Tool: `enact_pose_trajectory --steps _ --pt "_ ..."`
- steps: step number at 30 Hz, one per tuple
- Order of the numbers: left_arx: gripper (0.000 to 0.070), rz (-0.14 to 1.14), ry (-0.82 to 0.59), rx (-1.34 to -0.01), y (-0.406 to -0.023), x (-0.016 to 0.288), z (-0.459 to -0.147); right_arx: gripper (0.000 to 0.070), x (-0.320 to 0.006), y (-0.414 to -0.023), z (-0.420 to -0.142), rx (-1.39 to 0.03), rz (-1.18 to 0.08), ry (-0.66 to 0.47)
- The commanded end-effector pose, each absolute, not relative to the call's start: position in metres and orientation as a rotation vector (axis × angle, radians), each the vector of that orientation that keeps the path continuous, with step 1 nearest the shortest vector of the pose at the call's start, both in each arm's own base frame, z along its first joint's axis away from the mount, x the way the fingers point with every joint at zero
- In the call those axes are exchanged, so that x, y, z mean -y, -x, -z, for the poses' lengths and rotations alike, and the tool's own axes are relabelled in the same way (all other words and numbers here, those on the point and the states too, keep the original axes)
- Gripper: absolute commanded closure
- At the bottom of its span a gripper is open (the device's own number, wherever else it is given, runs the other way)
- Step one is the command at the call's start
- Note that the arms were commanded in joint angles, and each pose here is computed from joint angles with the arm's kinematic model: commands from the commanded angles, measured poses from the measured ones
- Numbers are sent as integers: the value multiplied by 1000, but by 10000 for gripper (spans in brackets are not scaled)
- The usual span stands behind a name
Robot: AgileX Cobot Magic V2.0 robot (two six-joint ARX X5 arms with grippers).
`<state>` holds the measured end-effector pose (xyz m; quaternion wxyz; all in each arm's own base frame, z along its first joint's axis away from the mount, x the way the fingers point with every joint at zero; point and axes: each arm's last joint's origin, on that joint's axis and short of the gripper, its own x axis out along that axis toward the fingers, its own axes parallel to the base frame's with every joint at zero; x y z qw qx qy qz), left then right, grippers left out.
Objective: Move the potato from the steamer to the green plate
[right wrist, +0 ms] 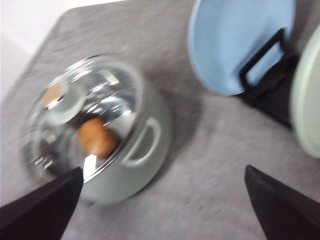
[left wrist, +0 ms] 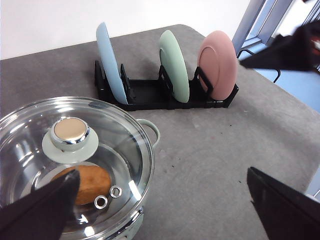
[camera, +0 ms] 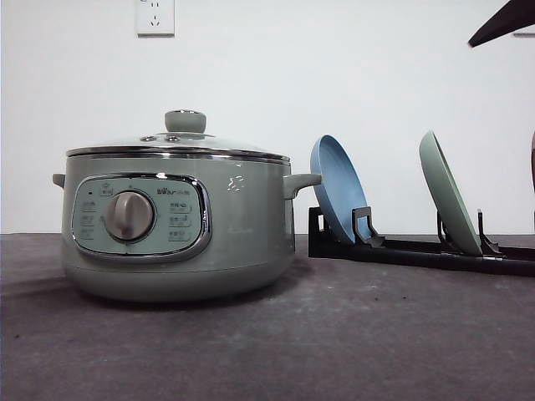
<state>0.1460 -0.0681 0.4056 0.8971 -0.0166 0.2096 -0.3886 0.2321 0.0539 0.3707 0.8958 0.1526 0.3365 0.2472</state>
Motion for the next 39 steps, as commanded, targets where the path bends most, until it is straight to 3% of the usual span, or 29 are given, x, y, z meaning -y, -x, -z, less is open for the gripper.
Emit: enact_pose_trajectory --steps 1,13,23,35,39 --pt "0 818 26 -413 -146 69 -411 46 -56 -250 -374 -698 -476 -309" --pt "0 818 26 -414 -146 69 -411 46 -42 -354 -354 -761 -266 -306" --pt "0 818 26 -421 -146 69 -410 51 -18 -399 -320 -771 -212 -346" --pt "0 816 27 -441 -147 69 -408 326 -17 -413 -308 -736 -250 -368" --pt "0 816 27 -441 -147 69 -408 368 -17 -416 -303 -757 -256 -388"
